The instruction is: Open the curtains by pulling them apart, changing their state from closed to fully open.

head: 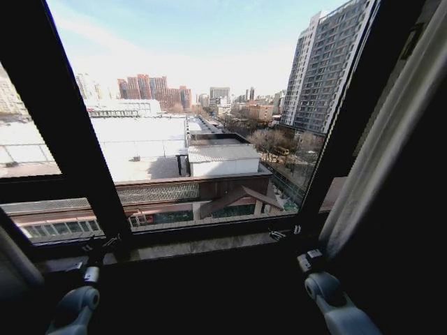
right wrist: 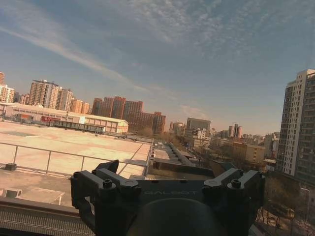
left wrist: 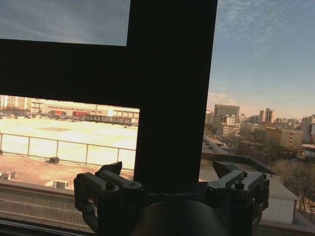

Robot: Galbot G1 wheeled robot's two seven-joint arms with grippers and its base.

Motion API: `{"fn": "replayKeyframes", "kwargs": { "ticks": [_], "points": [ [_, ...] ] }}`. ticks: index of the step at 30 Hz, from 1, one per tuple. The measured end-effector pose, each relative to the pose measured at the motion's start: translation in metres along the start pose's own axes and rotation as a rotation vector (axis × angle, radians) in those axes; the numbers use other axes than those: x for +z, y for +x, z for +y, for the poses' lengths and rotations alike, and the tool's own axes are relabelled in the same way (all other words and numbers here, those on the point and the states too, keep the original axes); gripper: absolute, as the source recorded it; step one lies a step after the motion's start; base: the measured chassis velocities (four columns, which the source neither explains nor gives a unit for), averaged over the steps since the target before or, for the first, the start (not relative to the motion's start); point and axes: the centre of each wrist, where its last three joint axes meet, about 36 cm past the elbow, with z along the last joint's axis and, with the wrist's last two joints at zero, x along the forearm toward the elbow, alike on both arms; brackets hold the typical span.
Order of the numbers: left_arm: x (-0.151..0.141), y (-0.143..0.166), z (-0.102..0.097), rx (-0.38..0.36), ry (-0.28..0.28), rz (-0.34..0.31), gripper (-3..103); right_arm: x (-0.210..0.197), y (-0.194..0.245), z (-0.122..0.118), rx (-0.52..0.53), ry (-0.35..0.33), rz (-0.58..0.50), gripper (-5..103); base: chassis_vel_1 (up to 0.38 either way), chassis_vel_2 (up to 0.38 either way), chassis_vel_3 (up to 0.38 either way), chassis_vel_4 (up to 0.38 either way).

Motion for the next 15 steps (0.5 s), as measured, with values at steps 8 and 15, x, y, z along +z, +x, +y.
{"fn": "replayKeyframes", "kwargs": {
  "ticks": [8, 15],
  "points": [
    [0.0, 0.0, 0.0, 0.0, 0.0, 0.0, 100, -0.0001, 0.0, 0.0, 0.0, 0.0, 0.0, 100, 0.39, 0.323, -0.386, -0.312],
    [0.0, 0.0, 0.0, 0.0, 0.0, 0.0, 100, 0.0, 0.0, 0.0, 0.0, 0.0, 0.0, 100, 0.372, 0.317, -0.37, -0.33]
  ]
}}
